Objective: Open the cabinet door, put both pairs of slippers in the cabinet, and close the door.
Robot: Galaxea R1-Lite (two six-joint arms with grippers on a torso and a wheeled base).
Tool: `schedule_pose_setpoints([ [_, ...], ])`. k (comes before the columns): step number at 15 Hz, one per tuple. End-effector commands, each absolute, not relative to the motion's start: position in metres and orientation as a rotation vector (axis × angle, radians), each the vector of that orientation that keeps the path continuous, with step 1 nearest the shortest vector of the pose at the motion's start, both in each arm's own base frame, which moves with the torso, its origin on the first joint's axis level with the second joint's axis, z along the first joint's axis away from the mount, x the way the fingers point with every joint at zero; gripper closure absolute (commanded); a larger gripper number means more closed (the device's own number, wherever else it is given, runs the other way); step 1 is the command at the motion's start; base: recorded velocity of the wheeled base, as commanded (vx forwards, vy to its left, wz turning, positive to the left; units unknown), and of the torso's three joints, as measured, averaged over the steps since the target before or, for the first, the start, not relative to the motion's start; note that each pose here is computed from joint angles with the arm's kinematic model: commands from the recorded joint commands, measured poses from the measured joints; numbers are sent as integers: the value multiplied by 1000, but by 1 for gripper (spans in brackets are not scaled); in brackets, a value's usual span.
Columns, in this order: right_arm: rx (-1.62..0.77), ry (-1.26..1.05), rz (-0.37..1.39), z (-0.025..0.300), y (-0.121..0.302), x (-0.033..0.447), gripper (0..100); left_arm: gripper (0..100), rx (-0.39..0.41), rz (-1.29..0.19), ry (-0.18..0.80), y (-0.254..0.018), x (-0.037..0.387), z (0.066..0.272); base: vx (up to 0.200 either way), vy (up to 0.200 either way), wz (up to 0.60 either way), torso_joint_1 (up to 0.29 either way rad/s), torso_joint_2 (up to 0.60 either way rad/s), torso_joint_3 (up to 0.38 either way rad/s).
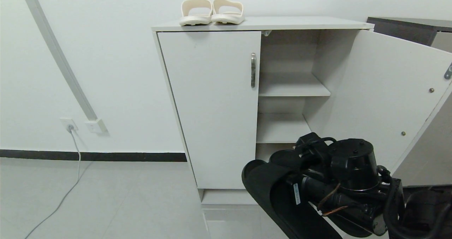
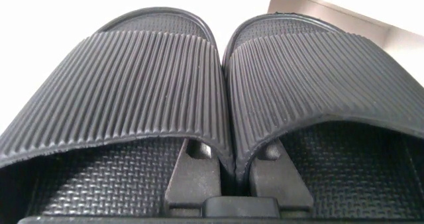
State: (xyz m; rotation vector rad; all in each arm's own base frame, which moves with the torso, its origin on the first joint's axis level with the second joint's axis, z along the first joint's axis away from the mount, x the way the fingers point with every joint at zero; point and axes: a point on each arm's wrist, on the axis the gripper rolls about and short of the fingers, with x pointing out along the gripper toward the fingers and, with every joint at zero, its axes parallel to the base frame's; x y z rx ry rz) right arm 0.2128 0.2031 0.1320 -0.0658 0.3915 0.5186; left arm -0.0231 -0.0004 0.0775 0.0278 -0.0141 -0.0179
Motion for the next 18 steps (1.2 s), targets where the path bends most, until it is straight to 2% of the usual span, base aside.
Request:
schedule_pose_setpoints([
  [1, -71, 397, 520, 130, 204, 213, 100, 100, 52, 73, 8, 2, -23, 75, 0, 0, 0, 0, 0, 0],
  [2, -69, 396, 520, 129, 205, 214, 100, 100, 57, 84, 7, 2, -23, 75, 0, 0, 0, 0, 0, 0],
  [4, -63, 378, 506, 128, 209, 218, 100, 100, 15, 31, 2, 1, -23, 76, 0, 0, 0, 0, 0, 0],
  [6, -49, 328, 435, 130, 217, 228, 100, 100, 9, 28, 3, 1, -23, 75, 0, 0, 0, 0, 0, 0],
  [12, 3, 205, 50, 124, 255, 268, 100, 100, 5, 25, 2, 1, -23, 76, 0, 0, 0, 0, 0, 0],
  [15, 9, 208, 27, 117, 262, 272, 100, 100, 5, 25, 2, 1, -23, 76, 0, 0, 0, 0, 0, 0],
  [18, 8, 206, 16, 117, 262, 272, 100, 100, 5, 26, 2, 1, -23, 76, 0, -200, 0, 2, 4, 1],
])
